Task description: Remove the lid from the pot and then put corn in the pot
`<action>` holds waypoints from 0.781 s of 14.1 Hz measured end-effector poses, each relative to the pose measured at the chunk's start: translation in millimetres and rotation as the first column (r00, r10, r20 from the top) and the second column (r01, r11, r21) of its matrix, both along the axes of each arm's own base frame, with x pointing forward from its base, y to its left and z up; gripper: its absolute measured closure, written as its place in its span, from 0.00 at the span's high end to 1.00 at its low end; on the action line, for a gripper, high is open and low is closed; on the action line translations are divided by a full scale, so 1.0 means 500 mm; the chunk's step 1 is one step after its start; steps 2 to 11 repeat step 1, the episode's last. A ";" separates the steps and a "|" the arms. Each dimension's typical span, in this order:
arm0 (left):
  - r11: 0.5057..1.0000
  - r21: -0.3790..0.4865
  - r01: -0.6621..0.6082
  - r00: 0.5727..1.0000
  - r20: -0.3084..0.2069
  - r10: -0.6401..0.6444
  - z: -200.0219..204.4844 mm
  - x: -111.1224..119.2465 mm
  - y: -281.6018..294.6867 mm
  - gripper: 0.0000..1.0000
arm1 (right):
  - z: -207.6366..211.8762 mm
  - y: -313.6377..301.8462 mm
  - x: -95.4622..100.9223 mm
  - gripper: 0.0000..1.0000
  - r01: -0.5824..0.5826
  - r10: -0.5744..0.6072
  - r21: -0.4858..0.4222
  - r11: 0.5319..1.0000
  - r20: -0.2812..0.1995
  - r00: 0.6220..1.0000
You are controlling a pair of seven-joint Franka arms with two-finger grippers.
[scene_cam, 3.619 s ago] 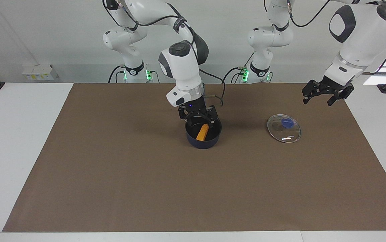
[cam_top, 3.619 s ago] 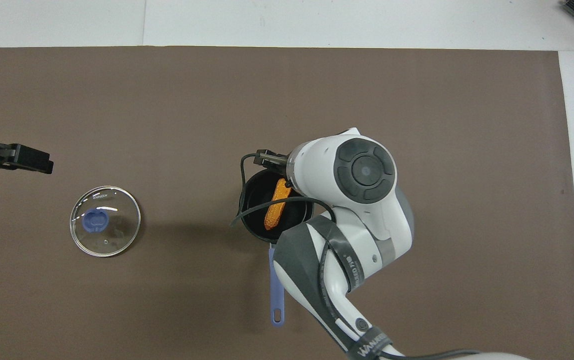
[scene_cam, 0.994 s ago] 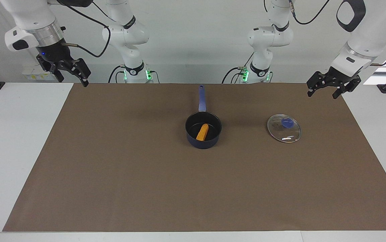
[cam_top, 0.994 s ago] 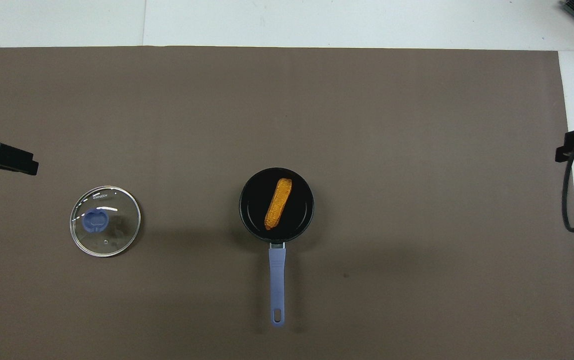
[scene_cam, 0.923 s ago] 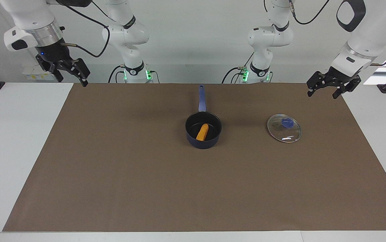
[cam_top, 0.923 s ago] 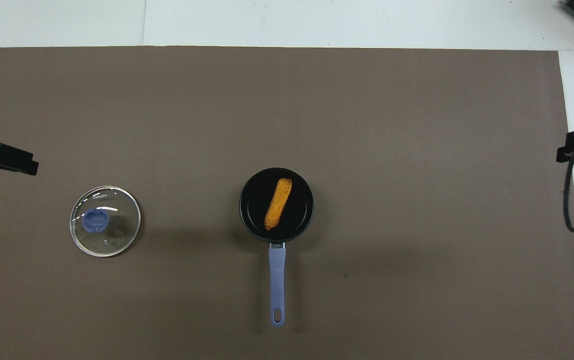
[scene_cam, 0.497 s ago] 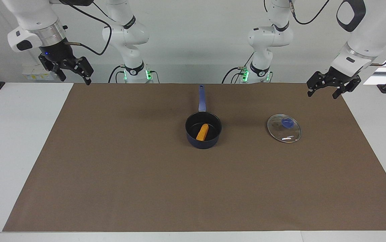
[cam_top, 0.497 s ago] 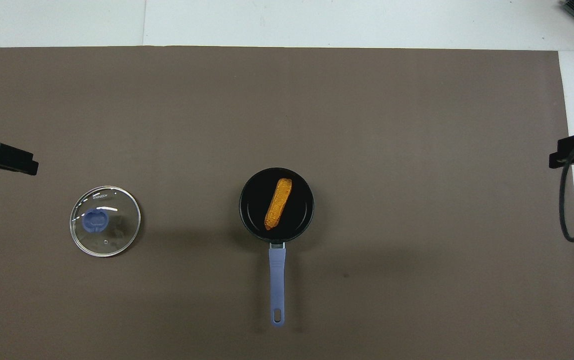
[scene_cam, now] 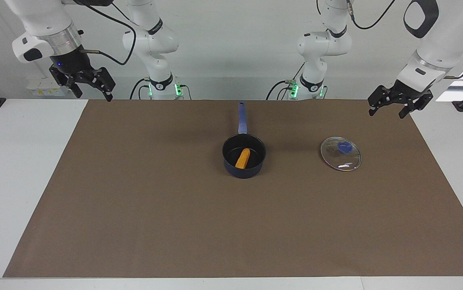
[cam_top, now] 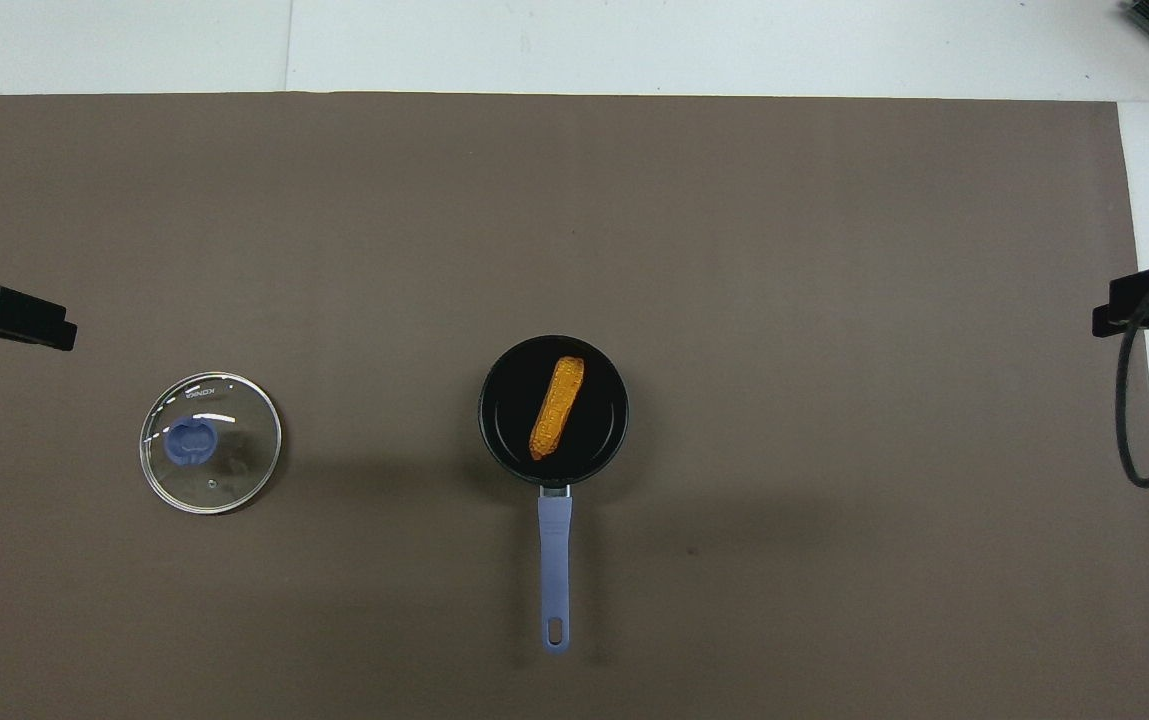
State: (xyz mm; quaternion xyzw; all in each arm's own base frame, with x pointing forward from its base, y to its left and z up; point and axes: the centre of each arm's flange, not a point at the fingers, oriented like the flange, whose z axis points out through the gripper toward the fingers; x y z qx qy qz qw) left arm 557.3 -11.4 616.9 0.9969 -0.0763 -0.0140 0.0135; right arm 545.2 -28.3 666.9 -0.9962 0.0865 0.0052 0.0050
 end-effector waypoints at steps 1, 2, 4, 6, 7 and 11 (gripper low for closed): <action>1.000 0.000 0.000 1.000 0.000 0.000 0.000 0.000 0.000 1.00 | 0.000 0.000 0.000 1.00 -0.001 0.001 0.000 1.000 0.000 1.000; 1.000 0.000 0.000 1.000 0.000 0.000 0.000 0.000 0.000 1.00 | 0.000 0.000 0.000 1.00 -0.001 0.001 0.000 1.000 0.000 1.000; 1.000 0.000 0.000 1.000 0.000 0.000 0.000 0.000 0.000 1.00 | 0.000 0.000 0.000 1.00 -0.001 0.001 0.000 1.000 0.000 1.000; 1.000 0.000 0.000 1.000 0.000 0.000 0.000 0.000 0.000 1.00 | 0.000 0.000 0.000 1.00 -0.001 0.001 0.000 1.000 0.000 1.000; 1.000 0.000 0.000 1.000 0.000 0.000 0.000 0.000 0.000 1.00 | 0.000 0.000 0.000 1.00 -0.001 0.001 0.000 1.000 0.000 1.000; 1.000 0.000 0.000 1.000 0.000 0.000 0.000 0.000 0.000 1.00 | 0.000 0.000 0.000 1.00 -0.001 0.001 0.000 1.000 0.000 1.000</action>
